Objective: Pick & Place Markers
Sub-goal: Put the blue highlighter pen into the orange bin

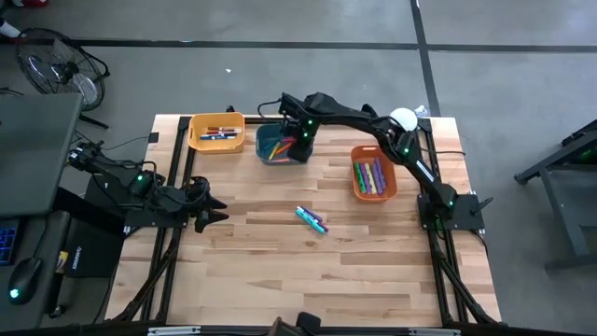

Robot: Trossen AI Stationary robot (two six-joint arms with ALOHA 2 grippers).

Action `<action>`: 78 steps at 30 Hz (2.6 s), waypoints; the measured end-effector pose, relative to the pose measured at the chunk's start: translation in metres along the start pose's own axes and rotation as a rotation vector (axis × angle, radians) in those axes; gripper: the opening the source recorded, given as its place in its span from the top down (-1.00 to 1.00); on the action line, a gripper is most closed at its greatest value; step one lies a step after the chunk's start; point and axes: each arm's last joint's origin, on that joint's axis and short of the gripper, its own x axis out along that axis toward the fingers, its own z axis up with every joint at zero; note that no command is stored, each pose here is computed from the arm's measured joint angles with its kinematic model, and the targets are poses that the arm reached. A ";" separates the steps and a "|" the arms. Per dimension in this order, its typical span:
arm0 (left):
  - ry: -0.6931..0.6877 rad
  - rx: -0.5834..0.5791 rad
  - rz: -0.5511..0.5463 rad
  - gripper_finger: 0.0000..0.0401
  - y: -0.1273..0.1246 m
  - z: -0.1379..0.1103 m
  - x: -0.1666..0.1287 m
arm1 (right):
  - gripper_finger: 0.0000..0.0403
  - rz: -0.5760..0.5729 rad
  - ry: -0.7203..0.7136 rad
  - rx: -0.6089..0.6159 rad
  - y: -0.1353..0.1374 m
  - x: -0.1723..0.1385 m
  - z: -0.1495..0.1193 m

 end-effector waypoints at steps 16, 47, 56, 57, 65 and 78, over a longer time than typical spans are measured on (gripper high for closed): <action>0.000 0.010 0.002 -0.16 0.000 0.000 0.000 | 0.51 0.126 -0.061 0.227 0.069 -0.085 -0.013; 0.015 0.028 0.018 -0.16 0.002 -0.001 0.000 | 0.08 -0.160 0.117 0.203 0.250 -0.016 -0.058; 0.024 0.030 0.018 -0.16 0.002 -0.002 0.001 | -0.13 -0.289 0.235 0.332 0.244 0.040 -0.062; 0.025 0.030 0.017 -0.16 0.001 -0.002 0.001 | -0.12 -0.293 0.253 0.329 0.243 0.046 -0.063; 0.031 0.030 0.015 -0.16 0.001 -0.002 0.001 | -0.05 -0.359 0.302 0.310 0.237 0.077 -0.066; 0.051 0.033 0.011 -0.16 0.002 -0.003 0.001 | -0.05 -0.341 0.291 0.310 0.237 0.095 -0.064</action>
